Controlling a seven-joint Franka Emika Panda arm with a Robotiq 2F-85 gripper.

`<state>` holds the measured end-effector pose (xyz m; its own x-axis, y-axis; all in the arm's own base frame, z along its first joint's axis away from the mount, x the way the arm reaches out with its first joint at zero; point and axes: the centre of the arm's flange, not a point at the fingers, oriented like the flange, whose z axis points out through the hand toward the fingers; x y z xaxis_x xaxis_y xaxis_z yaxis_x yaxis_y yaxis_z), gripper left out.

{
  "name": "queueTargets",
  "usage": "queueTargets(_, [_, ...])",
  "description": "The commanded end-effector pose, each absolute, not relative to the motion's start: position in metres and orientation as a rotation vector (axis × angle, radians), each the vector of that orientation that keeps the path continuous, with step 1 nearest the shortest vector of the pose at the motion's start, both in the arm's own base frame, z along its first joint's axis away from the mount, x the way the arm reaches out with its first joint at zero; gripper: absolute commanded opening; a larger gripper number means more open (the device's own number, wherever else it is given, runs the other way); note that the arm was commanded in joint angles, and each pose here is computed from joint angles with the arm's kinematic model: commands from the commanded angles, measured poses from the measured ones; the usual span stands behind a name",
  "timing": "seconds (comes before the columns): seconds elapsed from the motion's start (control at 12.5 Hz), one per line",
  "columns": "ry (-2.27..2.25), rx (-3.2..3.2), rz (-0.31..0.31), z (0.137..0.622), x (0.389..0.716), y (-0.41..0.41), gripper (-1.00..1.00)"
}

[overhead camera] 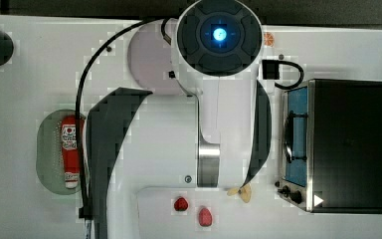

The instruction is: Pick ketchup from strainer and place it on the table

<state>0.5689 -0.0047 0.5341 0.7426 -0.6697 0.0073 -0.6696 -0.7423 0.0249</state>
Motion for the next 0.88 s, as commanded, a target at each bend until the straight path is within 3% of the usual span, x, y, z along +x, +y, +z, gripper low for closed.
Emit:
queueTargets(0.08, [-1.252, 2.860, -0.067, 0.585, 0.502, 0.003, 0.60])
queueTargets(0.24, [-1.190, 2.892, -0.037, 0.583, 0.507, 0.026, 0.99])
queueTargets(0.48, [-1.004, 2.967, 0.012, 0.572, 0.513, 0.095, 1.00])
queueTargets(0.88, [-0.603, 3.063, -0.019, 0.532, 0.495, 0.234, 1.00])
